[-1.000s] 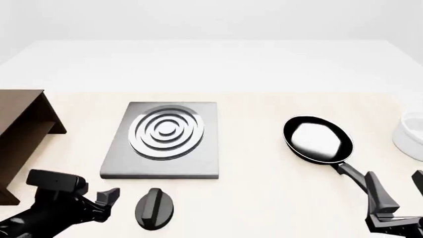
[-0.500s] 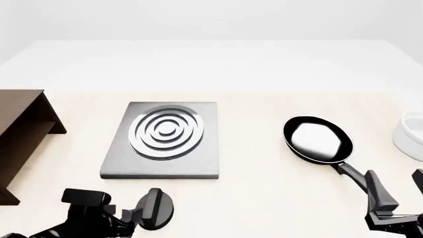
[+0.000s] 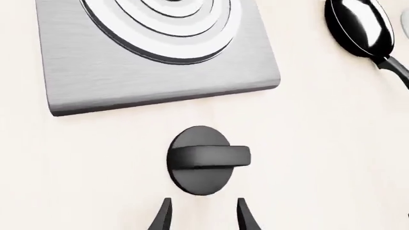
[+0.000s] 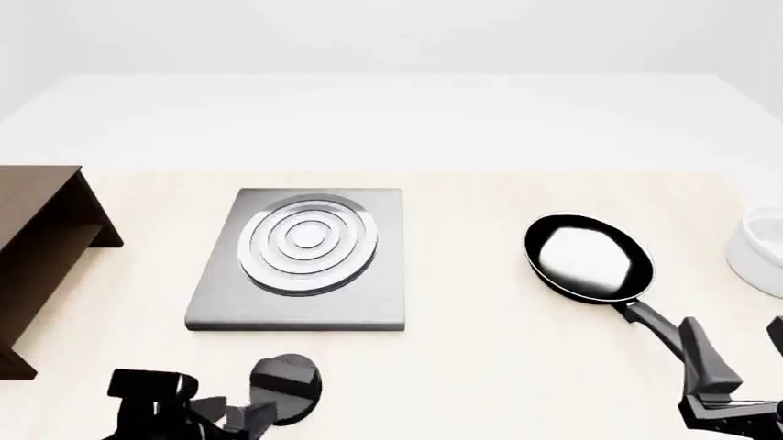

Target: Turn on the stove and put the frying pan on it.

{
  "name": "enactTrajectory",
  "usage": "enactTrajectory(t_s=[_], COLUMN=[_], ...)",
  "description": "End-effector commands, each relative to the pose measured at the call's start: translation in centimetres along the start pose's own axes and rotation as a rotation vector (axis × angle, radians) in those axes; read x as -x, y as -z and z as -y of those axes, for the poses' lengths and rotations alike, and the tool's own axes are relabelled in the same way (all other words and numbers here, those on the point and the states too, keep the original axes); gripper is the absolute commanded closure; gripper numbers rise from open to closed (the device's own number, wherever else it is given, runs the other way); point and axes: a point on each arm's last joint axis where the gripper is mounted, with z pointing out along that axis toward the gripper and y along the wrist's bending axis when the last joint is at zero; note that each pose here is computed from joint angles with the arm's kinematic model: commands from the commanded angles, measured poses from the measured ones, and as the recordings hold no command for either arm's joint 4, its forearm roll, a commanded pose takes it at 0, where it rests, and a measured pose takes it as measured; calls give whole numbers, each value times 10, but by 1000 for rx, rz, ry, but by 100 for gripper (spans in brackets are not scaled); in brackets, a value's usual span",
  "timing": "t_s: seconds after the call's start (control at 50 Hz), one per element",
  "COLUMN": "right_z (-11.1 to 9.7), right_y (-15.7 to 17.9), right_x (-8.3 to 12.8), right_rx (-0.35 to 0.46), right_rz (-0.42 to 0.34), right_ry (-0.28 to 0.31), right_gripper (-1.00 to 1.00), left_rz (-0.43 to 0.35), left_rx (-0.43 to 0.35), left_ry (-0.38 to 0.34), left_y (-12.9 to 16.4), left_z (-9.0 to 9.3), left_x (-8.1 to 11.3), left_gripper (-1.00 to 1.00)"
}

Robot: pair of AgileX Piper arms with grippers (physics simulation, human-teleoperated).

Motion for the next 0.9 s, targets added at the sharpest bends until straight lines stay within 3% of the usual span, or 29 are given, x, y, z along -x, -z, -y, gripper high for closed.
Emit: enactTrajectory(t_s=[0.02,0.04,0.08,0.1,0.14,0.16,0.18,0.22,0.24,0.28,0.3,0.34,0.36,0.38,0.4,0.44,0.46,0.52,0.64,0.68,0.78,0.9], right_z=[0,1,3,4,6,10,13,13,15,18,19,19,18,16,15,12,8,1,3,3,3,4], right_y=[10,16,26,34,43,52,59,57,61,68,63,57,37,29,21,-3,-14,-38,-78,-95,-108,-117], right_x=[14,24,53,71,92,120,139,145,158,183,196,208,214,214,214,217,215,205,184,174,148,127], right_rx=[19,18,53,76,103,125,141,132,135,144,147,147,140,154,168,182,224,256,218,207,195,180], right_rz=[10,17,30,40,34,29,27,20,21,14,3,-14,-75,-102,-123,-181,-226,-302,-394,-411,-479,-509], right_ry=[-47,-40,-120,-52,-17,13,20,53,78,98,129,169,245,260,275,298,279,309,373,370,345,321], right_gripper=[-100,-100,-100,-100,-100,-100,-100,-100,-100,-100,-100,-100,-100,-100,-100,-100,-100,-100,-100,-100,-100,-100], left_rz=[385,437,611,722,811,871,835,823,843,824,788,741,740,742,738,766,759,724,747,753,746,747], left_rx=[110,166,261,369,437,503,512,516,557,560,585,548,531,543,615,553,586,539,557,548,544,542], left_ry=[-98,-132,-210,-242,-262,-280,-303,-317,-337,-352,-333,-309,-260,-290,-312,-279,-278,-290,-290,-296,-287,-286], left_y=[128,142,173,188,194,186,169,161,155,139,128,117,119,119,118,120,122,115,119,120,119,119], left_z=[-5,-4,7,12,14,9,-1,-6,-10,-20,-28,-32,-31,-32,-35,-32,-32,-33,-32,-31,-31,-31], left_x=[17,17,34,43,49,50,44,40,39,30,22,15,15,16,14,17,17,13,15,17,16,16], left_gripper=[-100,-100,-100,-100,-100,-100,-100,-100,-100,-100,-100,-100,-100,-100,-100,-100,-100,-100,-100,-100,-100,-100])
